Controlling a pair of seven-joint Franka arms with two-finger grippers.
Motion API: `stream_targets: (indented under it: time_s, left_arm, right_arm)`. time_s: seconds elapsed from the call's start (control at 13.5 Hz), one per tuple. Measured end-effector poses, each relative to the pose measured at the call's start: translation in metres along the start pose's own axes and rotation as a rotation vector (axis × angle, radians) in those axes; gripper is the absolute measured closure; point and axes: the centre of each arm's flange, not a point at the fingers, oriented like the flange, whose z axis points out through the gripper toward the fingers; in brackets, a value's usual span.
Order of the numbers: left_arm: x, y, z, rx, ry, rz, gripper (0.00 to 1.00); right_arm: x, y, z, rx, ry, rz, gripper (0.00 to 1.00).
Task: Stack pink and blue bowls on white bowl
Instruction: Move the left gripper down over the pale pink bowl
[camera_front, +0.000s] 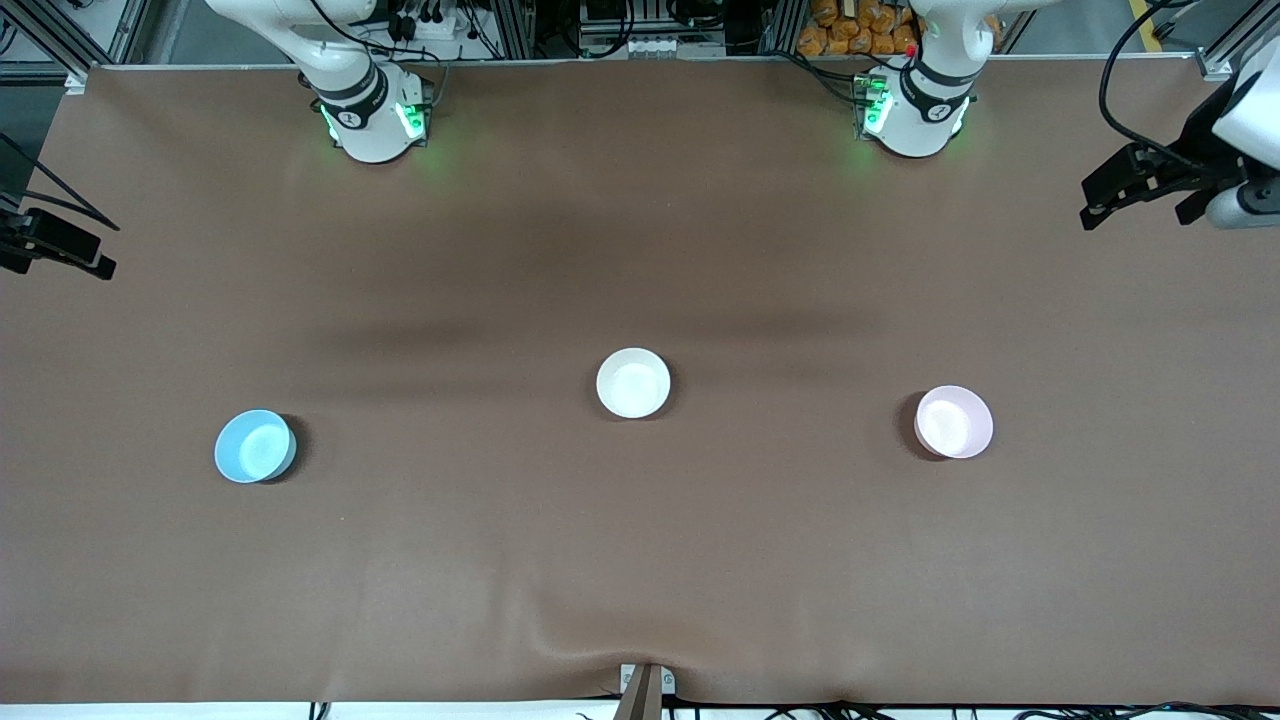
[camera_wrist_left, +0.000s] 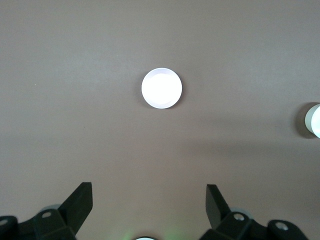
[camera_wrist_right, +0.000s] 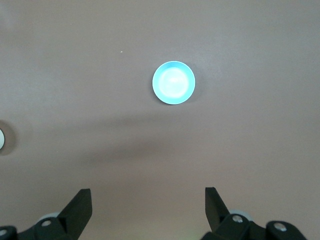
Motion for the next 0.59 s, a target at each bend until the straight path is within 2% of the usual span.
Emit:
stream_targets:
  time_s: [0.3, 0.59]
  left_arm:
    - [0.017, -0.003, 0.027, -0.003, -0.034, -0.003, 0.0]
    - [0.034, -0.004, 0.064, -0.01, -0.013, -0.007, 0.0]
  right_arm:
    - [0.0, 0.0, 0.0, 0.0, 0.0, 0.0, 0.0]
    - [0.0, 0.0, 0.0, 0.0, 0.0, 0.0, 0.0]
